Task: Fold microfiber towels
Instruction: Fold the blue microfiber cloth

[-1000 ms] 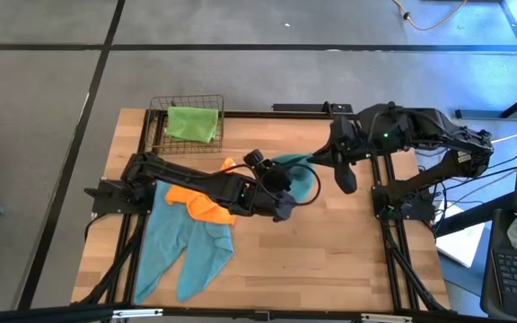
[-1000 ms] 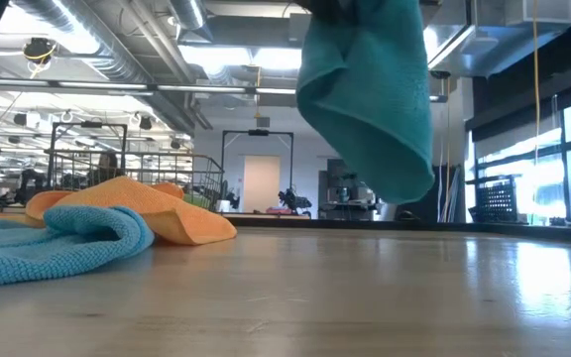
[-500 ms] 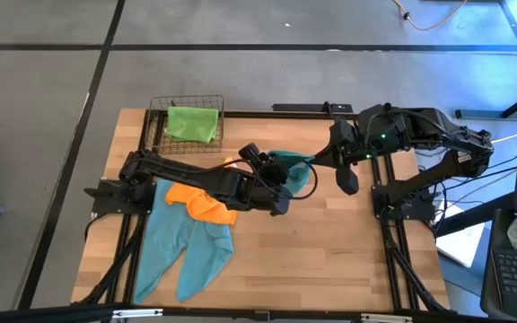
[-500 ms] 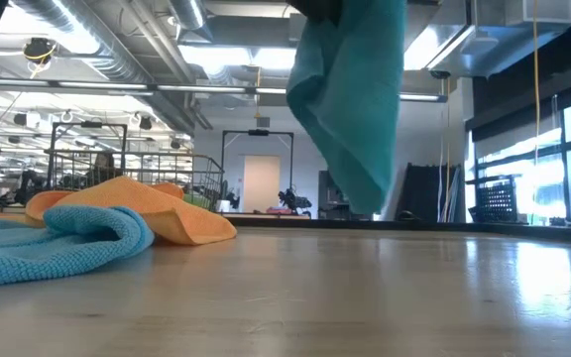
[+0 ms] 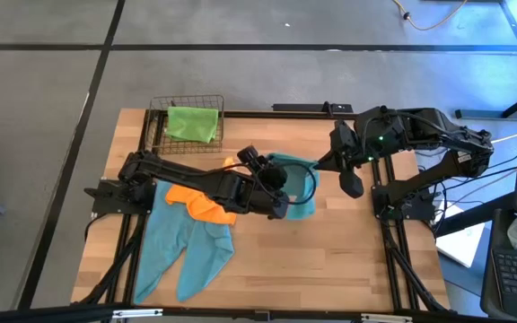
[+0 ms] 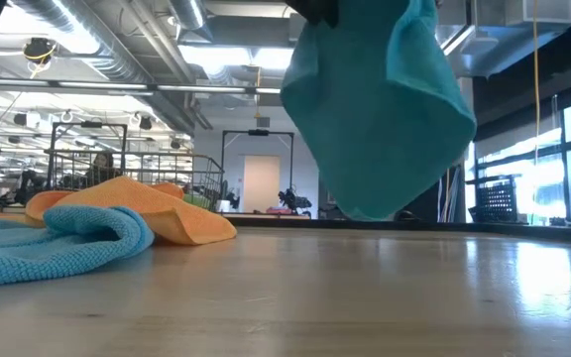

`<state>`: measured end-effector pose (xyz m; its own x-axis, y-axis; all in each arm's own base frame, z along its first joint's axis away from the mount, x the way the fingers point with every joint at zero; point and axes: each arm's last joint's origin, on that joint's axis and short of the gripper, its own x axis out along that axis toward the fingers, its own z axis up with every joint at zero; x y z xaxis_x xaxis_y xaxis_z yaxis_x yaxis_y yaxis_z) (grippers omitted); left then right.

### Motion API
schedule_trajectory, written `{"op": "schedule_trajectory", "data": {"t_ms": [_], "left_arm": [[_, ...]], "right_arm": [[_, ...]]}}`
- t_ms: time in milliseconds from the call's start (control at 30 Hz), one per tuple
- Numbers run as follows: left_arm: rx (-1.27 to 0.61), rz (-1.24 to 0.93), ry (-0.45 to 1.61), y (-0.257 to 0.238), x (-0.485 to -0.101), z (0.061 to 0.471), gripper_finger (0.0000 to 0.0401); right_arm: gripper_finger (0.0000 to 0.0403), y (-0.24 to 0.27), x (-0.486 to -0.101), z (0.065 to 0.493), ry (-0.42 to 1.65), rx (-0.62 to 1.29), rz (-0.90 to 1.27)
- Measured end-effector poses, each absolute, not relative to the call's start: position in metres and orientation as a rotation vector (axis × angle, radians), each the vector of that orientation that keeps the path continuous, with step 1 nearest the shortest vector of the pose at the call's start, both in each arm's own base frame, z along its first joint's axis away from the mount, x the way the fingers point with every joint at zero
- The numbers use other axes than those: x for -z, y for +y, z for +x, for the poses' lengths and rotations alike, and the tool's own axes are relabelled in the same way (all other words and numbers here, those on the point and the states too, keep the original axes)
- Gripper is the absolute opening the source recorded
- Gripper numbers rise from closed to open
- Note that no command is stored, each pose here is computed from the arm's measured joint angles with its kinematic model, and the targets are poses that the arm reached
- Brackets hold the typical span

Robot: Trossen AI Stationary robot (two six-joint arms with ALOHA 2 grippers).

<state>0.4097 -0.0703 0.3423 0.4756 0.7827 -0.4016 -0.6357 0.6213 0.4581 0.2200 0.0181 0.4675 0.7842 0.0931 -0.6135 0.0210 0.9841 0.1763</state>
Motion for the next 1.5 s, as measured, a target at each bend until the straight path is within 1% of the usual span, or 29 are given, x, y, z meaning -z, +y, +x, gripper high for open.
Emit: {"op": "schedule_trajectory", "data": {"t_ms": [333, 600, 1000, 1100, 1233, 1333, 1400, 1500], "left_arm": [[-0.877, 0.268, 0.629, -0.07, -0.342, 0.41, 0.0163], [-0.914, 0.285, 0.614, -0.067, -0.343, 0.41, 0.0163], [-0.943, 0.249, 0.608, -0.05, -0.344, 0.414, 0.0163], [-0.916, 0.213, 0.595, -0.05, -0.345, 0.416, 0.0163], [-0.853, 0.124, 0.53, -0.056, -0.35, 0.423, 0.0163], [-0.783, 0.045, 0.427, -0.063, -0.359, 0.432, 0.0163], [-0.725, 0.039, 0.344, -0.071, -0.368, 0.437, 0.0163], [-0.674, 0.086, 0.226, -0.083, -0.384, 0.442, 0.0163]], "right_arm": [[0.0012, 0.019, -0.467, 0.219, 0.684, -0.069, 0.159], [0.0012, 0.018, -0.46, 0.213, 0.776, -0.079, 0.107], [0.0012, 0.018, -0.466, 0.206, 0.73, -0.095, 0.085], [0.0012, 0.018, -0.466, 0.206, 0.728, -0.095, 0.084], [0.0012, 0.018, -0.466, 0.206, 0.728, -0.095, 0.084], [0.0012, 0.018, -0.466, 0.206, 0.728, -0.094, 0.085], [0.0012, 0.018, -0.466, 0.206, 0.729, -0.092, 0.088], [0.0012, 0.018, -0.466, 0.206, 0.729, -0.09, 0.09]]}}
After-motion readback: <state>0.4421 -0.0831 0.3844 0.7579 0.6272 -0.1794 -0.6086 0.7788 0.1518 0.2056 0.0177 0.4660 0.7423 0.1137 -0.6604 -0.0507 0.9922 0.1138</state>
